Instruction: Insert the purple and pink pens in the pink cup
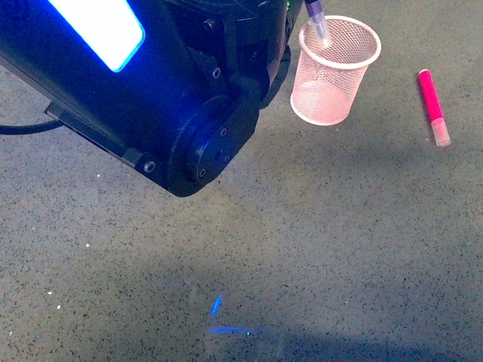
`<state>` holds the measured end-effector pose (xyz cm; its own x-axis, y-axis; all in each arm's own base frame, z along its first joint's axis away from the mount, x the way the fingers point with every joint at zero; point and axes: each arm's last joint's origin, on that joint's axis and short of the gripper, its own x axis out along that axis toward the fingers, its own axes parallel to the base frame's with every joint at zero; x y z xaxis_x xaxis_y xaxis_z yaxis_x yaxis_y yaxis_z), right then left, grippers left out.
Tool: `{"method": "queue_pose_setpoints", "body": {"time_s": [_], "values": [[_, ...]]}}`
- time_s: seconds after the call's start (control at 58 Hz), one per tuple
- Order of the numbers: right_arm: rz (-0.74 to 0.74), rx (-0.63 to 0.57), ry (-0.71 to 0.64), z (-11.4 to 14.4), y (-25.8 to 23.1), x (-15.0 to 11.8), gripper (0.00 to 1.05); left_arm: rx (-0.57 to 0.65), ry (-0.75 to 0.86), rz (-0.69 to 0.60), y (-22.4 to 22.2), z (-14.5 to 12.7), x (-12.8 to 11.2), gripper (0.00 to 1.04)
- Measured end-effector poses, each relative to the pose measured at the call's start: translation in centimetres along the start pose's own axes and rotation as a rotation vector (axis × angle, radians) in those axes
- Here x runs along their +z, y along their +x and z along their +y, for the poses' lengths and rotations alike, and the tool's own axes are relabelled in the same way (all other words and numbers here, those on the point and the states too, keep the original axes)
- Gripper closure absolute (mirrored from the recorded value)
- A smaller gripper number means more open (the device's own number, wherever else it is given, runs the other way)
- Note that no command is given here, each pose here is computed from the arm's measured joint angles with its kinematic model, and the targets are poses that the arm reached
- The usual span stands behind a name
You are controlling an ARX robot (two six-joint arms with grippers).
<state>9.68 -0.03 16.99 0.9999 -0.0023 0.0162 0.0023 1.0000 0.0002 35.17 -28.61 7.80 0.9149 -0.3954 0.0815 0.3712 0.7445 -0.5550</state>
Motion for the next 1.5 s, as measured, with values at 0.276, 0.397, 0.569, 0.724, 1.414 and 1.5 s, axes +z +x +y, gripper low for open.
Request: {"method": "queue_pose_setpoints", "body": {"time_s": [0.276,0.397,0.569,0.724,1.414,1.5], "values": [[0.0,0.0,0.0,0.0,0.0,0.0,0.07,0.006,0.009,0.017,0.0,0.0,-0.1,0.12],[0.0,0.0,0.0,0.0,0.0,0.0,0.07,-0.001,0.014,0.019,0.0,0.0,-0.1,0.07],[0.0,0.0,0.0,0.0,0.0,0.0,0.07,-0.019,0.02,0.015,0.1,-0.3,0.2,0.07],[0.0,0.0,0.0,0.0,0.0,0.0,0.07,0.003,0.03,0.037,0.0,-0.7,1.3,0.07],[0.0,0.0,0.0,0.0,0.0,0.0,0.07,0.041,0.171,0.306,-9.8,6.3,19.0,0.07],[0.0,0.0,0.0,0.0,0.0,0.0,0.07,0.032,0.173,0.305,-12.4,6.9,20.5,0.07]]}}
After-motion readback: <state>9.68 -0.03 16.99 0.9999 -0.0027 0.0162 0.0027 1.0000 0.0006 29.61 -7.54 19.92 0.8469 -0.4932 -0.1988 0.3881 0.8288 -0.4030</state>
